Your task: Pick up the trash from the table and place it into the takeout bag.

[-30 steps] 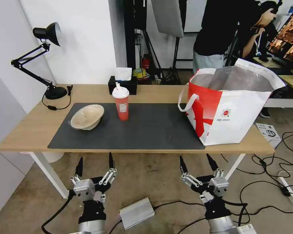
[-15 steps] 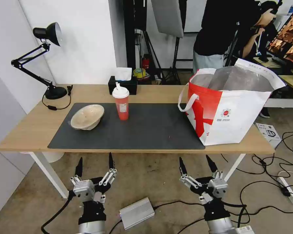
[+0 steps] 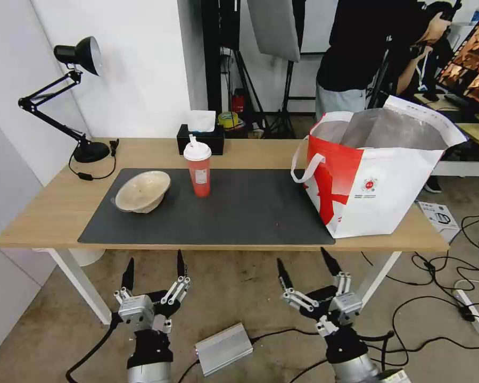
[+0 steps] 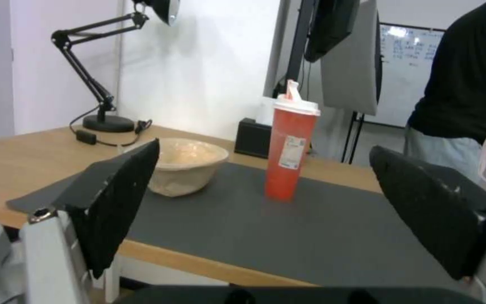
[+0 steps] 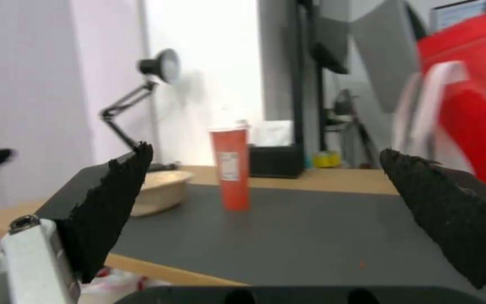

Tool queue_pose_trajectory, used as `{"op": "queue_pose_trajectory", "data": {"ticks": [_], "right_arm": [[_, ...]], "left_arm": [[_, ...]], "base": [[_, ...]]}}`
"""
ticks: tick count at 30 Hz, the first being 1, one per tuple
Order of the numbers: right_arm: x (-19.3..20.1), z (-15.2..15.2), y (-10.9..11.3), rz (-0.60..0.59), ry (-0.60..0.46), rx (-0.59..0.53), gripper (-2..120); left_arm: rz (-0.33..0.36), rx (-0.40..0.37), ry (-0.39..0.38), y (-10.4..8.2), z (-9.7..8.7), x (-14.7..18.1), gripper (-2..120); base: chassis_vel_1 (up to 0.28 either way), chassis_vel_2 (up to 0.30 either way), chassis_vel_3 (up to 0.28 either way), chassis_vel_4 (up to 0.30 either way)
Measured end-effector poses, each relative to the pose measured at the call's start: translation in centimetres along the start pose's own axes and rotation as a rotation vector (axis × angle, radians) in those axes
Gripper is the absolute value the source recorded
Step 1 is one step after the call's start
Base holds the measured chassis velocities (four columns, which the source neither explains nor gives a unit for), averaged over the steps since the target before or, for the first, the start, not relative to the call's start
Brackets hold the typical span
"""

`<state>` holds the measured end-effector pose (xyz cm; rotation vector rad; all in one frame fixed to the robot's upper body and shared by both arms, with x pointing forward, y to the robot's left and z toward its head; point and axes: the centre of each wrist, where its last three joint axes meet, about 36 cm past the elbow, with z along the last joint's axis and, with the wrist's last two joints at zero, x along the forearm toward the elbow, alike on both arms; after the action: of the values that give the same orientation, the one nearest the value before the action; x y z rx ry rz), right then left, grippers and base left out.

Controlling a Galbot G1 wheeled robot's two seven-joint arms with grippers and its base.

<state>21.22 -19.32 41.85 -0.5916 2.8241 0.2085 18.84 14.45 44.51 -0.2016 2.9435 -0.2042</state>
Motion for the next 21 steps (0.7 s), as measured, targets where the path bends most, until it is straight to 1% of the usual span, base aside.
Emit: {"op": "queue_pose_trajectory", "data": {"ticks": [3, 5, 10, 18, 21], "right_arm": [[-1.2, -0.3, -0.8, -0.087, -0.028, -0.016, 100], [-1.4, -0.4, -0.9, -0.091, -0.032, -0.015, 100], [-2.7, -0.9, -1.7, -0.146, -0.048, -0.022, 100], [-5.5, -2.8, -3.3, -0.232, -0.033, -0.056, 100], [-6.7, -3.6, -4.1, -0.268, -0.008, -0.065, 100]], "left_arm": [[-0.003, 0.001, -0.002, 0.0, 0.0, -0.1, 100], [-0.004, 0.001, -0.002, 0.0, 0.0, -0.1, 100], [-0.007, 0.002, -0.004, 0.0, 0.1, -0.1, 100], [-0.01, 0.0, -0.006, 0.0, 0.0, -0.2, 100], [-0.01, 0.001, -0.007, 0.1, 0.0, -0.3, 100]], "base": [[0.0, 0.0, 0.0, 0.0], [0.0, 0.0, 0.0, 0.0], [0.0, 0.0, 0.0, 0.0], [0.0, 0.0, 0.0, 0.0], [0.0, 0.0, 0.0, 0.0]]}}
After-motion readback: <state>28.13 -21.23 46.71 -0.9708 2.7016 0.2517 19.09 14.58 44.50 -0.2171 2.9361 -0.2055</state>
